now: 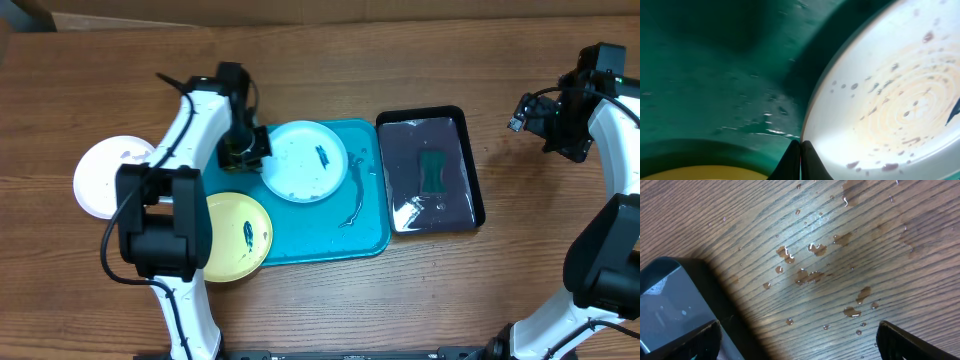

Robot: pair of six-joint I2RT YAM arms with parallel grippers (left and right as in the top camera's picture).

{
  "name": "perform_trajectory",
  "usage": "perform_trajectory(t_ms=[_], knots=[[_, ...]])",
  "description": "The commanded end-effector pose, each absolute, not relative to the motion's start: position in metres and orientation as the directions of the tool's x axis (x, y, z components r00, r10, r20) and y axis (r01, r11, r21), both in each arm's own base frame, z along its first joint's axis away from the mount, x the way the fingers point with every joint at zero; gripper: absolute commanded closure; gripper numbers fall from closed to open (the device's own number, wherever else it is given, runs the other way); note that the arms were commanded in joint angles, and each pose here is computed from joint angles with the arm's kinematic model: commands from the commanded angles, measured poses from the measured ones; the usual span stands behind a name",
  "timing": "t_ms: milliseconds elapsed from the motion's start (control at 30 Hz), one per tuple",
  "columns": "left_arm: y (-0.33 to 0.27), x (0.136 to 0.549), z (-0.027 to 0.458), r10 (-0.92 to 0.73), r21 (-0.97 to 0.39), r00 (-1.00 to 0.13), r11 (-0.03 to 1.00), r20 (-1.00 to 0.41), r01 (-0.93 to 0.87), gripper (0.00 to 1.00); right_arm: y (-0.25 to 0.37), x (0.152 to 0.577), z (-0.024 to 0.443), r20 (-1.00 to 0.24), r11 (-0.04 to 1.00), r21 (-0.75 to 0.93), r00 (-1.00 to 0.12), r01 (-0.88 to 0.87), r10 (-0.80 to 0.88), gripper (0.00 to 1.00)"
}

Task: Clean dirty plates on tray and stack at the side
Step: 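Slide the gripped white plate to the tray center with the left gripper, then reach the right gripper into the black basin and grasp the green sponge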

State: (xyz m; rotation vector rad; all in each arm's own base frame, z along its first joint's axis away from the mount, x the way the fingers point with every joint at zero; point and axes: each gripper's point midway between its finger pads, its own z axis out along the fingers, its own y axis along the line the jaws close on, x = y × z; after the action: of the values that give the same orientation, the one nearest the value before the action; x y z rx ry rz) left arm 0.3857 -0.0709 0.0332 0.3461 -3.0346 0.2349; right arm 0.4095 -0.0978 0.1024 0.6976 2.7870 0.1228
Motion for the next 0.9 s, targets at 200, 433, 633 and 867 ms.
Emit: perform_trajectory(t_ms=[200, 433, 633, 867], knots=[[-0.123, 0.375, 0.034, -0.08, -0.16, -0.991, 0.982, 0.103, -0.096, 0.96, -0.099, 0.412, 0.109, -0.253, 0.879, 0.148, -0.841, 0.454, 0.478, 0.0], [-0.129, 0.369, 0.034, -0.061, -0.155, -0.991, 0.985, 0.116, -0.079, 0.96, -0.099, 0.412, 0.109, -0.253, 0.879, 0.148, -0.841, 0.454, 0.478, 0.0], [-0.128, 0.372, 0.042, -0.056, -0.155, -0.992, 0.985, 0.112, -0.073, 0.96, -0.099, 0.412, 0.109, -0.253, 0.879, 0.148, -0.841, 0.454, 0.478, 0.0], [-0.125, 0.386, 0.063, -0.054, -0.138, -0.996, 0.988, 0.067, -0.063, 0.84, -0.099, 0.412, 0.109, -0.253, 0.879, 0.148, -0.841, 0.454, 0.478, 0.0]])
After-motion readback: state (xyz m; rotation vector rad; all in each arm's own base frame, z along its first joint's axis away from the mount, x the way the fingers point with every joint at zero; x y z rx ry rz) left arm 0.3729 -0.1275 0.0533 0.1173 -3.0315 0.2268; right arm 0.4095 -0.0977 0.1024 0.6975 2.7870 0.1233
